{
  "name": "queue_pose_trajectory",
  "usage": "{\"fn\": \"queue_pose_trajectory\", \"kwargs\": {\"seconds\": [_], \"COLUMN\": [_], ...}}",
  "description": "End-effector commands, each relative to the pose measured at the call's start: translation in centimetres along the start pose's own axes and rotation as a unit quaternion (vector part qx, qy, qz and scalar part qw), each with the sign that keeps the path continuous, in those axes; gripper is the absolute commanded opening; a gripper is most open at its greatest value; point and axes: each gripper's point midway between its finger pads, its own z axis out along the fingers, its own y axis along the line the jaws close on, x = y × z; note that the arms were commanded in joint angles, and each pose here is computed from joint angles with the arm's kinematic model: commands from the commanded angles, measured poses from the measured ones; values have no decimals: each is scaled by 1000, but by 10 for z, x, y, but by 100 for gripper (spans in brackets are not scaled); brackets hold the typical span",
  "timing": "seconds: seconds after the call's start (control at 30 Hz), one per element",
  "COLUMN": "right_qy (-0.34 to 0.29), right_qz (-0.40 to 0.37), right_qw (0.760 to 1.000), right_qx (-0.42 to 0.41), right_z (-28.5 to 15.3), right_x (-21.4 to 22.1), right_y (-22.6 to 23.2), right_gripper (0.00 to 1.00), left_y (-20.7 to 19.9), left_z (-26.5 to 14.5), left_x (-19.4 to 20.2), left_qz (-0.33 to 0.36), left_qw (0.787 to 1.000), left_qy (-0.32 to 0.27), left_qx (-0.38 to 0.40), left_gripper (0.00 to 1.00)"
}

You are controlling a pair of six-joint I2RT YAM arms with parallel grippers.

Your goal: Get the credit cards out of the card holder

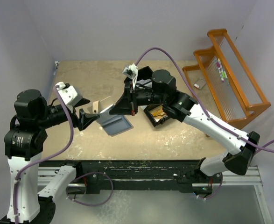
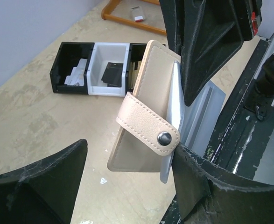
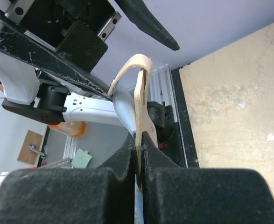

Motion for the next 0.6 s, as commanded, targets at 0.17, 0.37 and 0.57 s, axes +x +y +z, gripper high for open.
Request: {"fn": "queue_pose_trajectory", "kwargs": {"seconds": [0.17,0.37,0.57], "right_qy": [-10,4,1], "right_qz": [-38,-19,-21], "right_qw": [997,998,997], "right_qx": [-64,-59,-69], "right_z": [4,4,0], "right_x": [-16,-7,-3], "right_y": [36,32,34], "right_gripper": [0,11,59], "left_y": [-28,-40,-48], "left_z": [20,14,8], "left_x": [9,-11,-32], "left_qz": [-125,-157,-186], "left_qw": [985,976,967], "left_qy": [4,-15,-32], "left_qx": [119,149,169], "left_gripper": [61,19,3]}}
